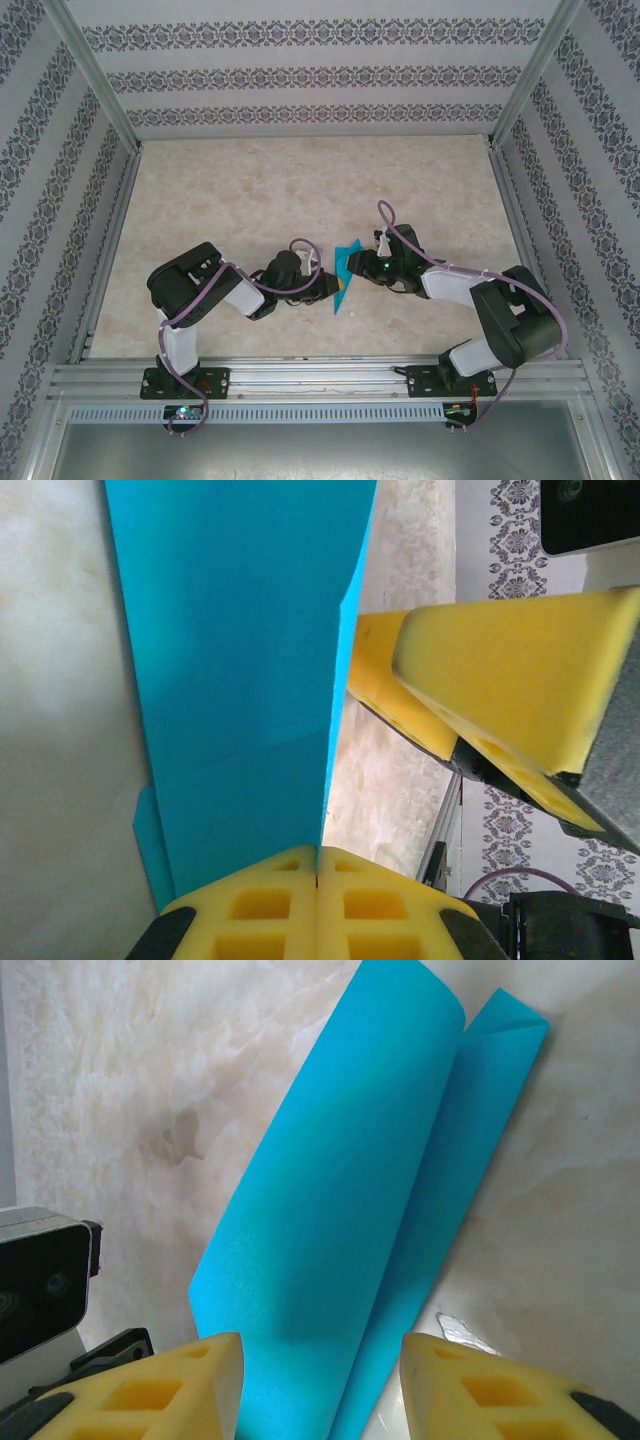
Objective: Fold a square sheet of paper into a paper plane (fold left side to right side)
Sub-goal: Fold the wing for the fifth time at the center of the table.
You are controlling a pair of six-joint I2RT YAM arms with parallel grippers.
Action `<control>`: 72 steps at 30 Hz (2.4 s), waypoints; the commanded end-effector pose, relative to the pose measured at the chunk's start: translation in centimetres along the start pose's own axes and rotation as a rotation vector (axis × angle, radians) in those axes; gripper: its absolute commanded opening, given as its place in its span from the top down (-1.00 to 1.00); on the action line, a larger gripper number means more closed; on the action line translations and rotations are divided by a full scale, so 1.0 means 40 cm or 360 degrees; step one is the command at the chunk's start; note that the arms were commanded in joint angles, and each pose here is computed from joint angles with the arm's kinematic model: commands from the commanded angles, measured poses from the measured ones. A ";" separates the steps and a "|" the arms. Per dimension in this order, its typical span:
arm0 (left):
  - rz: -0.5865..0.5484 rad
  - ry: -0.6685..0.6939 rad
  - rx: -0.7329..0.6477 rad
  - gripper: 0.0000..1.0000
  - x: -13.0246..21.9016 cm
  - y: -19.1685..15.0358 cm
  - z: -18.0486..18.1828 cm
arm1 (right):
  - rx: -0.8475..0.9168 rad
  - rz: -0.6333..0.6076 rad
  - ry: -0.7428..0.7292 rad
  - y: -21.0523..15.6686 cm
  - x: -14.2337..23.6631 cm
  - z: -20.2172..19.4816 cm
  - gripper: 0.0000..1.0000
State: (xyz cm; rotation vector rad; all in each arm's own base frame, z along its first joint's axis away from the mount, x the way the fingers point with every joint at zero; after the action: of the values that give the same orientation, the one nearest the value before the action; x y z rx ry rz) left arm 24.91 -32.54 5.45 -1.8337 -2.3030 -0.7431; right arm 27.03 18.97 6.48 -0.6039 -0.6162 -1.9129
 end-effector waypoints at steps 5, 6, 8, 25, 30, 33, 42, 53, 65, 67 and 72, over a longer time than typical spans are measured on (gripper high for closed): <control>-0.0034 -0.0062 0.0015 1.00 0.005 0.017 -0.005 | 0.0019 -0.0035 0.0032 0.022 -0.019 0.030 0.11; -0.0040 -0.0067 0.0015 1.00 0.005 0.019 -0.006 | 0.0017 -0.0032 0.0031 0.021 -0.021 0.029 0.11; -0.0045 -0.0068 0.0019 1.00 0.006 0.020 -0.005 | 0.0016 -0.0028 0.0028 0.022 -0.025 0.029 0.11; -0.0053 -0.0069 0.0039 1.00 0.003 0.018 0.003 | 0.0011 -0.0014 0.0008 0.020 -0.043 0.026 0.11; -0.0050 -0.0068 0.0040 1.00 0.001 0.018 0.004 | 0.0016 -0.0003 0.0008 0.019 -0.052 0.030 0.11; -0.0049 -0.0064 0.0043 1.00 0.001 0.018 0.006 | 0.0014 0.0003 0.0002 0.019 -0.056 0.029 0.11; -0.0047 -0.0052 0.0047 1.00 -0.001 0.017 0.012 | -0.0026 0.0041 -0.0089 0.008 -0.073 -0.002 0.12; -0.0054 -0.0045 0.0033 0.69 0.011 0.021 0.003 | -0.0096 0.0120 -0.0226 -0.015 -0.096 -0.056 0.14; -0.0074 0.0052 0.0046 0.36 0.038 0.058 0.036 | -0.0092 0.0117 -0.0222 -0.014 -0.095 -0.054 0.14; -0.0060 0.0049 0.0049 0.34 0.028 0.060 0.038 | -0.0092 0.0120 -0.0222 -0.015 -0.095 -0.054 0.14; -0.0031 0.0041 0.0050 0.33 0.009 0.064 0.044 | -0.0092 0.0121 -0.0222 -0.017 -0.093 -0.054 0.14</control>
State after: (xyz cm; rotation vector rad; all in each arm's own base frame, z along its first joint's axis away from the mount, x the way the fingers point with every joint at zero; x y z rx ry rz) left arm 27.17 -30.81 5.34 -1.7537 -2.3282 -0.6960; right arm 28.39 20.66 4.66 -0.6961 -0.6020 -1.8702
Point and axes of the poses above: each hand's point on the last joint's axis, 136 mm out from that joint toward the fingers, its own x axis back along the fingers, its own z axis along the line the jaws close on, y = z × x, the point moved 3 cm from there along x, back along the fingers, and after that the axes turned 8 degrees about -x, right-handed, at the moved point
